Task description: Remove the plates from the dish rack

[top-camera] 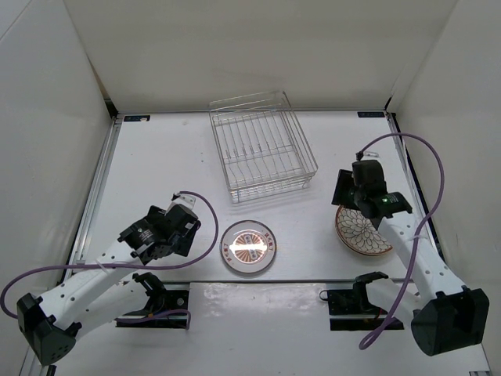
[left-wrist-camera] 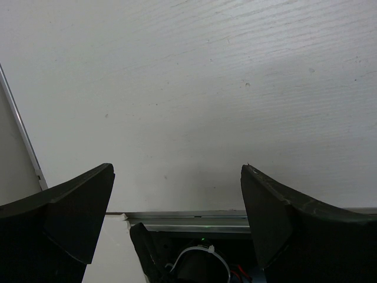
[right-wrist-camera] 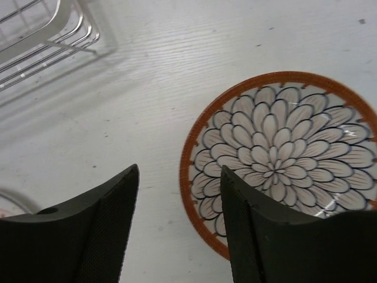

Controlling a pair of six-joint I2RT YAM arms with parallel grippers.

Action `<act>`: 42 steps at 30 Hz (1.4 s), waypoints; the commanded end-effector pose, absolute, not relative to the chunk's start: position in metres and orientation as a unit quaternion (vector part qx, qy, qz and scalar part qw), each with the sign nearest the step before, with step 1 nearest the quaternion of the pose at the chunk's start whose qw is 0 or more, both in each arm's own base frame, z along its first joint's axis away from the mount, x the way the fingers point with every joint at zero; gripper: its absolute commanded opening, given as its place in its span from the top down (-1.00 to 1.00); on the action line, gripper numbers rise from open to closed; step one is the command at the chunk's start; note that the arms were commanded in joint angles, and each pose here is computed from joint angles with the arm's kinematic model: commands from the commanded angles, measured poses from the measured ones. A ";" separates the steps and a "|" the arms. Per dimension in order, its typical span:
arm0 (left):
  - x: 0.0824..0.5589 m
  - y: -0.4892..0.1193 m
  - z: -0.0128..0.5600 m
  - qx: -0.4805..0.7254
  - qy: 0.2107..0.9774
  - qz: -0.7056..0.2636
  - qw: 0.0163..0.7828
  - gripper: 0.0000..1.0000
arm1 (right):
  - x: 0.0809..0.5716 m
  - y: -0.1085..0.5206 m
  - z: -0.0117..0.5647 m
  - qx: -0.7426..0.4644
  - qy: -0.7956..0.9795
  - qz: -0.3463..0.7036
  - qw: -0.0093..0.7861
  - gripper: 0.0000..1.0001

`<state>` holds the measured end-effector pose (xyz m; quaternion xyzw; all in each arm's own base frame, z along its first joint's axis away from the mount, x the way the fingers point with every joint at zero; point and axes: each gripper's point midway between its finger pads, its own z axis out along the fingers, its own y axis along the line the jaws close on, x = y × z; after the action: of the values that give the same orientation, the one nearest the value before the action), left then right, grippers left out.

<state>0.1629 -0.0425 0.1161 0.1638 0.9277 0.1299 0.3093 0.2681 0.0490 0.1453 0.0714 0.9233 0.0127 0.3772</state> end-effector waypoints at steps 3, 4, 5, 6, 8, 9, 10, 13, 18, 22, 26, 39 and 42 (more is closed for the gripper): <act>0.165 -0.045 0.122 0.161 0.926 0.118 0.320 -0.98 | 0.307 0.090 0.181 0.044 0.892 0.111 0.435 -0.40; 0.165 -0.045 0.123 0.158 0.926 0.119 0.321 -0.98 | 0.316 0.092 0.189 0.040 0.885 0.115 0.449 -0.43; 0.164 -0.045 0.122 0.158 0.927 0.119 0.318 -0.98 | 0.327 0.096 0.198 0.034 0.876 0.120 0.466 -0.48; 0.164 -0.044 0.122 0.159 0.927 0.120 0.317 -0.98 | 0.336 0.110 0.196 0.016 0.876 0.148 0.458 -0.48; 0.164 -0.046 0.123 0.160 0.927 0.116 0.319 -0.98 | 0.359 0.121 0.228 -0.002 0.855 0.164 0.492 -0.55; 0.164 -0.046 0.122 0.159 0.927 0.116 0.319 -0.98 | 0.372 0.125 0.205 -0.002 0.873 0.159 0.461 -0.55; 0.164 -0.046 0.123 0.158 0.927 0.115 0.320 -0.98 | 0.376 0.135 0.206 -0.015 0.874 0.176 0.453 -0.55; 0.164 -0.045 0.124 0.156 0.926 0.114 0.324 -0.98 | 0.404 0.153 0.195 -0.037 0.883 0.197 0.425 -0.55; 0.164 -0.046 0.124 0.154 0.926 0.111 0.327 -0.98 | 0.433 0.170 0.154 -0.042 0.902 0.205 0.378 -0.37; 0.164 -0.046 0.124 0.156 0.926 0.112 0.326 -0.98 | 0.426 0.166 0.127 -0.021 0.914 0.193 0.357 -0.11; 0.164 -0.046 0.123 0.157 0.926 0.111 0.326 -0.98 | 0.414 0.161 0.110 0.006 0.917 0.192 0.350 0.34; 0.166 -0.045 0.123 0.157 0.926 0.120 0.322 -0.98 | 0.358 0.217 0.115 0.075 0.904 0.277 0.318 0.51; 0.165 -0.046 0.124 0.158 0.926 0.117 0.322 -0.98 | 0.359 0.234 0.133 0.049 0.897 0.285 0.334 0.35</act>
<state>0.1616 -0.0445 0.1165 0.1639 0.9284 0.1204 0.3109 0.3596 0.2173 0.1121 0.0471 0.9081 0.2668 0.3192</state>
